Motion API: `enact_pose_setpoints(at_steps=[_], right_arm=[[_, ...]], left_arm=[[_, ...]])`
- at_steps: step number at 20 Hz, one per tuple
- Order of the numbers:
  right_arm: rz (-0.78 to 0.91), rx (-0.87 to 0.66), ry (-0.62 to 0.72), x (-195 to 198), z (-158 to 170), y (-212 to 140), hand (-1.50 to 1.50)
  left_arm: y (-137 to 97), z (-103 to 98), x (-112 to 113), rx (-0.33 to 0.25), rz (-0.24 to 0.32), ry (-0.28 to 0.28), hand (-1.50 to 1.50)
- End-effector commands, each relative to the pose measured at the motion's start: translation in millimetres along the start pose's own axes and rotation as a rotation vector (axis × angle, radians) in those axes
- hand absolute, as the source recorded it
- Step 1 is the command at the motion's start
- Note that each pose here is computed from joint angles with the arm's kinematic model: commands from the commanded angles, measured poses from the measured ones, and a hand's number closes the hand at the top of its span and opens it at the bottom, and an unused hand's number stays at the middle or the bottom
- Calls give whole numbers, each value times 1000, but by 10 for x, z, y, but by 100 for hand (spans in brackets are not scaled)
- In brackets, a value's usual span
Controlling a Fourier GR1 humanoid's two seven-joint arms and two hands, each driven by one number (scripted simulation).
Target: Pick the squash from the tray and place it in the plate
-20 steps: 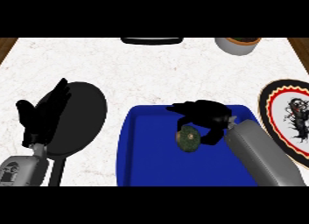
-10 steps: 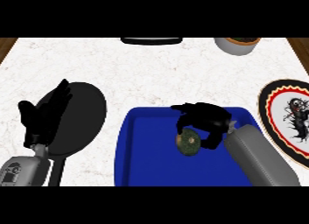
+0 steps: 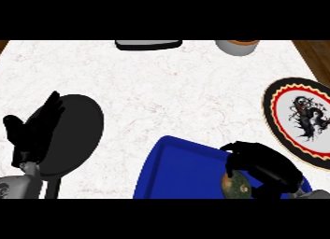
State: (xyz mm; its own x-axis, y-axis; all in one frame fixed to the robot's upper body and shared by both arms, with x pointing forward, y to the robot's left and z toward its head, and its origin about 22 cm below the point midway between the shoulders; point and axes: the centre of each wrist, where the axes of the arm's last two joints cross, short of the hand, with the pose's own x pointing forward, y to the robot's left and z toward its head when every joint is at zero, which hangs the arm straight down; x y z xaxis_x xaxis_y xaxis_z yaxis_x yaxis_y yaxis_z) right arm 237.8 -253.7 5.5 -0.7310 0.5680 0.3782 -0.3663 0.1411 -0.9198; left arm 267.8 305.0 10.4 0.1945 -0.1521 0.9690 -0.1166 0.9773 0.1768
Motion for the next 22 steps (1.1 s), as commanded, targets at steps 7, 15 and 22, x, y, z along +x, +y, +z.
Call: enact_pose_setpoints(at_steps=[7,15,22], right_arm=[[68,-597,192,423,1088,-490,150],[-90,-725,383,321,1627,-854,150],[-132,-752,513,-325,1630,-959,150]], left_arm=[[50,82,58,2,-3,-13,0],[-85,-120,107,-56,-10,-17,0],[-216,-69,71,-73,-8,-38,0]])
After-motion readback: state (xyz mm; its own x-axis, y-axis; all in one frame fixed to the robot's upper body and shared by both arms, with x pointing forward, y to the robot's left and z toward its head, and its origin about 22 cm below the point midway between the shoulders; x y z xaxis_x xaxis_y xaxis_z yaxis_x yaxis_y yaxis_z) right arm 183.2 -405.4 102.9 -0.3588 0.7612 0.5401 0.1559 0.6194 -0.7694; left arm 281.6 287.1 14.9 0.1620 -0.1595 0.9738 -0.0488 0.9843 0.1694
